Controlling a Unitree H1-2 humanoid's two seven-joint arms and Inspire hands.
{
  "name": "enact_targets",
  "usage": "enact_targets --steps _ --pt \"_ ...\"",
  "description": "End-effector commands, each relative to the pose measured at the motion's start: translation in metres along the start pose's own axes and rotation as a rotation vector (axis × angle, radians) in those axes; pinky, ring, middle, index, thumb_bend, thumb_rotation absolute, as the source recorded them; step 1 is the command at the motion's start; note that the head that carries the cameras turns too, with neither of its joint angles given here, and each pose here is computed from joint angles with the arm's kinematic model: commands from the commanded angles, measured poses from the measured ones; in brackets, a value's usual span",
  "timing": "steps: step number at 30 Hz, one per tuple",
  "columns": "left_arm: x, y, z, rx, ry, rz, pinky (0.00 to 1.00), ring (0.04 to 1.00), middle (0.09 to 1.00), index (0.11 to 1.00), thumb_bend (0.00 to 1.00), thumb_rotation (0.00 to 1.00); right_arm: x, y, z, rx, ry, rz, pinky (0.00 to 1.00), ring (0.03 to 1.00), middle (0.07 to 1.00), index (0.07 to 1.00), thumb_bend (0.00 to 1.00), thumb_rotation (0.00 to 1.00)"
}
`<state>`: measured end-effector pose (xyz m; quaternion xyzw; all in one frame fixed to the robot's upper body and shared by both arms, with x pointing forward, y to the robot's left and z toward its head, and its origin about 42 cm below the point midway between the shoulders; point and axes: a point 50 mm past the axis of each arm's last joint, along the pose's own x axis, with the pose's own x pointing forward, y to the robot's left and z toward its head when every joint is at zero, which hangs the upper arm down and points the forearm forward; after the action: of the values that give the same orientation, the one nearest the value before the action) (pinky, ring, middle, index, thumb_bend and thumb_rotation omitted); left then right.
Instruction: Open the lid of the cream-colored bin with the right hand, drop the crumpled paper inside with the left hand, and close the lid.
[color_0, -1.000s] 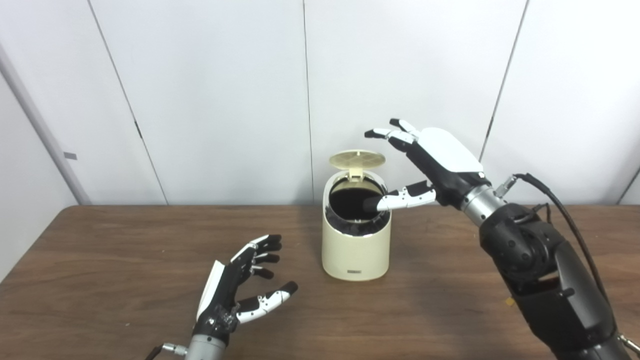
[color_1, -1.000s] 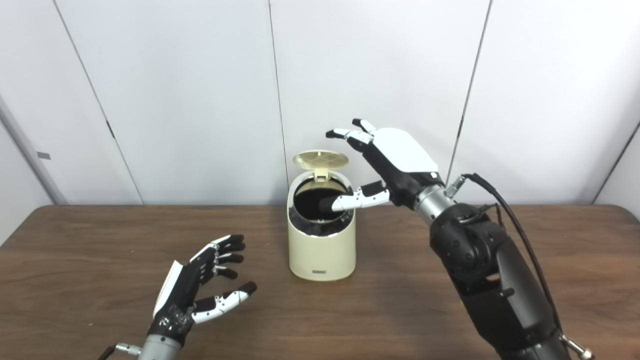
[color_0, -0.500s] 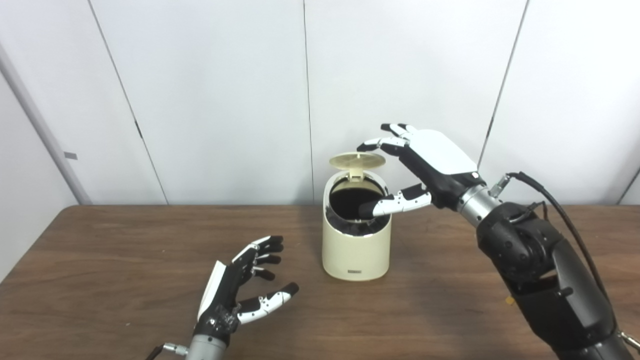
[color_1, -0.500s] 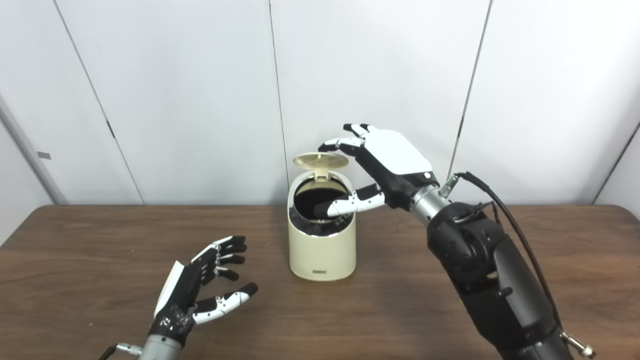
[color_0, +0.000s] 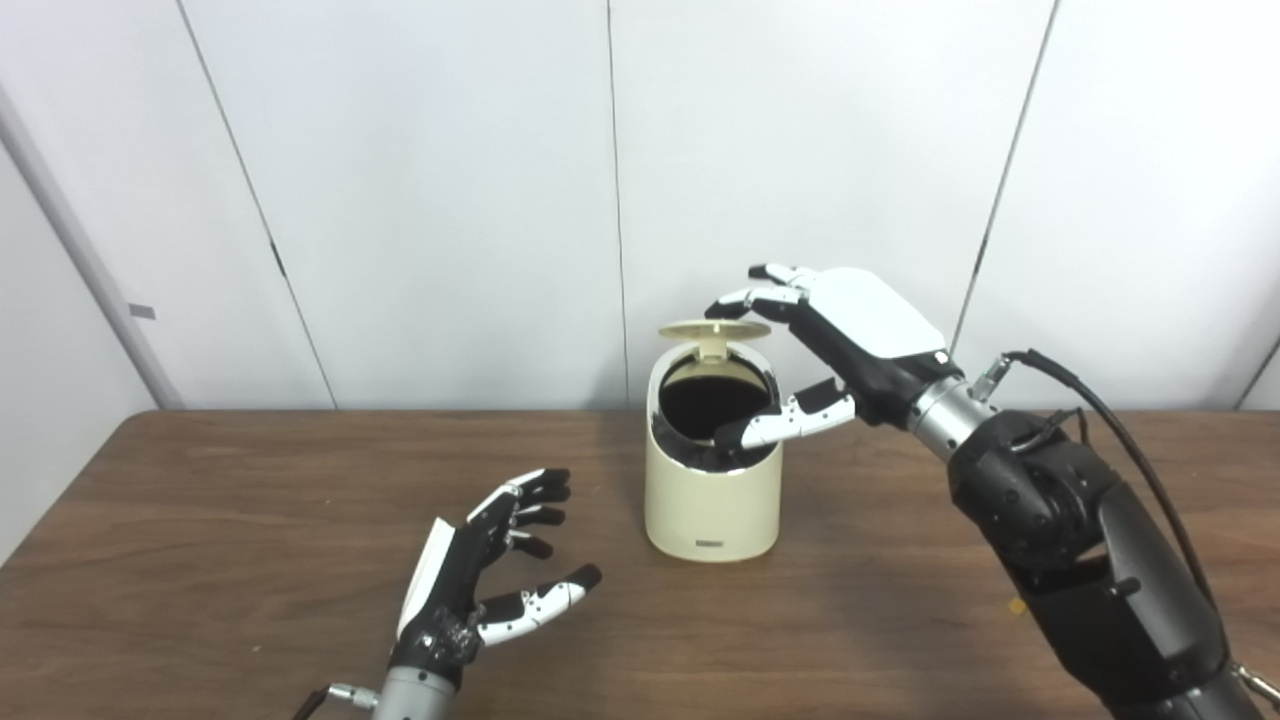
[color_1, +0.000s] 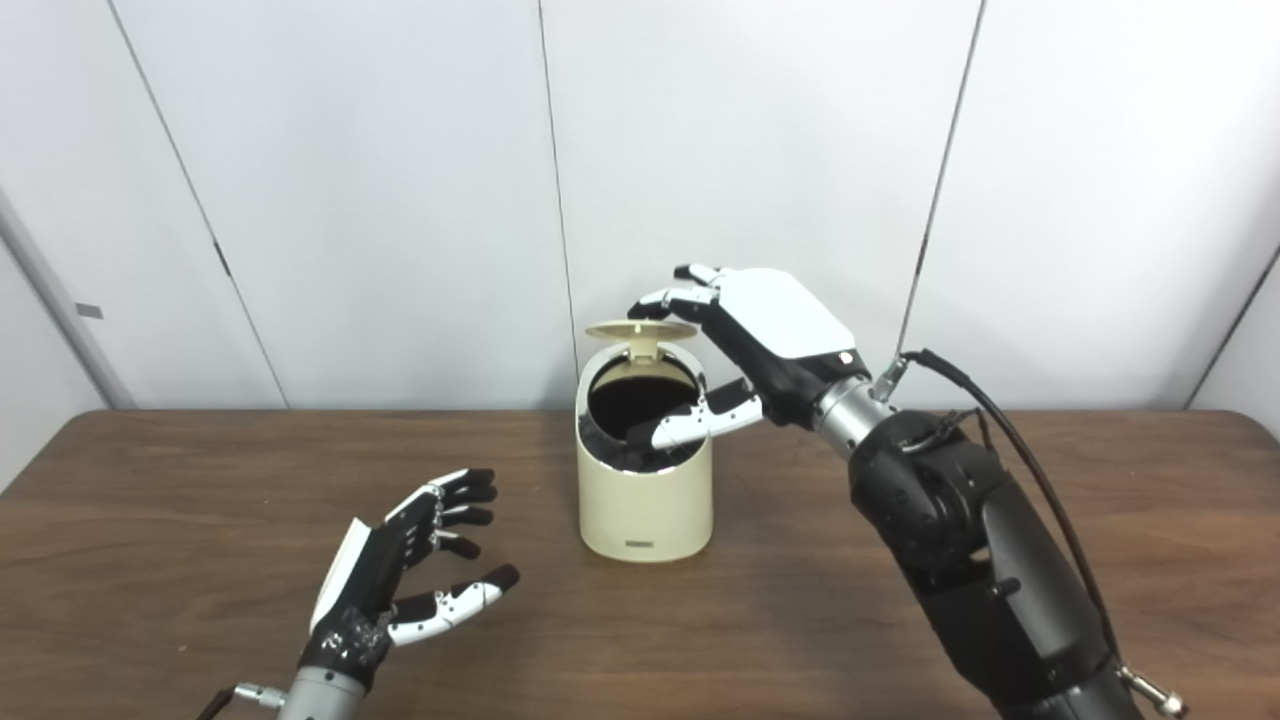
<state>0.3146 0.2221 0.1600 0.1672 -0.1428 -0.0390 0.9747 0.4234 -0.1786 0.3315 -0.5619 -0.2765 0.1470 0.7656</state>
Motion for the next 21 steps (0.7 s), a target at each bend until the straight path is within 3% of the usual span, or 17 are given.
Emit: enact_targets --steps 1,21 --pt "0.011 0.003 0.015 0.009 -0.072 0.009 0.60 0.736 0.789 0.809 0.65 0.11 0.004 -0.020 0.008 -0.046 -0.054 -0.056 0.89 0.912 0.771 0.763 0.74 0.60" --pt "0.008 0.005 0.016 -0.009 -0.063 0.009 0.59 0.734 0.785 0.808 0.65 0.09 -0.013 0.008 0.010 -0.029 -0.086 0.006 0.98 0.887 0.718 0.723 0.75 0.56"
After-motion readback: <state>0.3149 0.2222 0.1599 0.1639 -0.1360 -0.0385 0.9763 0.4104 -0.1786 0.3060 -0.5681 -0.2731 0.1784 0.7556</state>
